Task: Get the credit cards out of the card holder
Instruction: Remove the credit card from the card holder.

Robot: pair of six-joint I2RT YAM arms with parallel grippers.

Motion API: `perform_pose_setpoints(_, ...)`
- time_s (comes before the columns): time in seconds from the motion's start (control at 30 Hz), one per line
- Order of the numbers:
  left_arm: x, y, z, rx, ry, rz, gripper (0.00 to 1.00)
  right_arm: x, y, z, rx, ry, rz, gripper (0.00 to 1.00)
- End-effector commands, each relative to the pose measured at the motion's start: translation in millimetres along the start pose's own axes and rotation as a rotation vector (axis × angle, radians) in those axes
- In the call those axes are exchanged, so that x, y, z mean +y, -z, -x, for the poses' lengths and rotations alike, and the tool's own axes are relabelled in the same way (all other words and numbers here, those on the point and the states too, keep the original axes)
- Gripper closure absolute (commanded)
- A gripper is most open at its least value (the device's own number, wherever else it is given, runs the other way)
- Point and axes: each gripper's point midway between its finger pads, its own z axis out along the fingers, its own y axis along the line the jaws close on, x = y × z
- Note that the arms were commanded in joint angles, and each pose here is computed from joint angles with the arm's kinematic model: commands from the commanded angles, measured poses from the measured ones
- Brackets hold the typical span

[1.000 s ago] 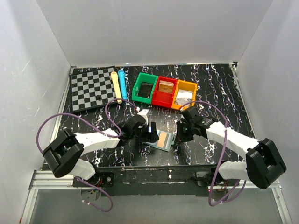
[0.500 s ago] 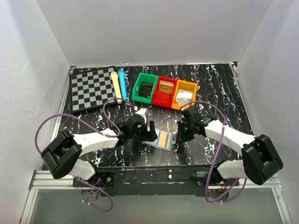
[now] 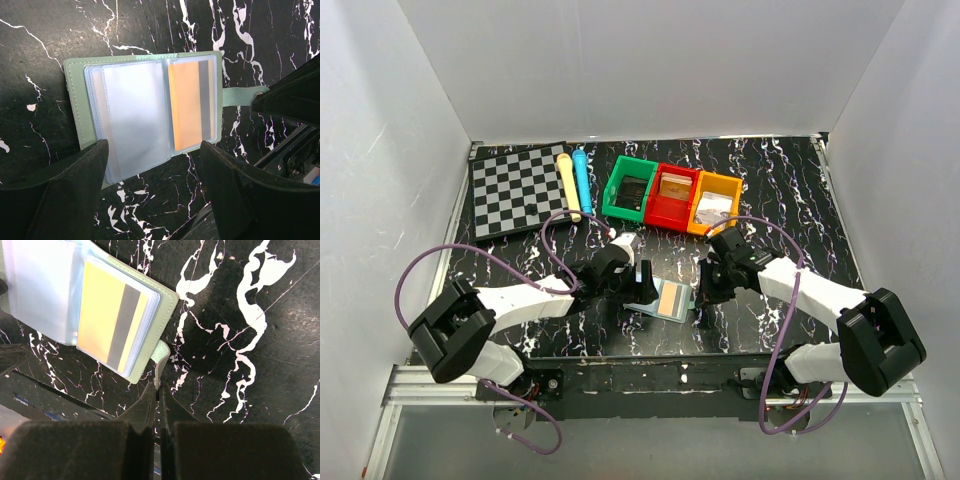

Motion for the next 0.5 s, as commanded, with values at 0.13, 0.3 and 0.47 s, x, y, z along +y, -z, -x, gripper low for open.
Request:
perform_pose_setpoints(0.13, -7.7, -3.7, 8.8, -0.010, -0.013, -0.025, 0.27, 10.0, 3.8, 10.3, -0.027, 0.029, 0.042, 0.99)
perform_pose_setpoints(0.3, -13.8, -5.7, 10.2, -0.014, -0.014, -0.057, 0.27, 11.6, 3.3, 10.4, -0.024, 0.032, 0.050, 0.99)
perform_pose_setpoints(0.47, -17.8, -8.6, 6.3, 0.007, -0.021, -0.084, 0.27, 13.1, 2.2, 10.2, -0.019, 0.028, 0.058, 0.99)
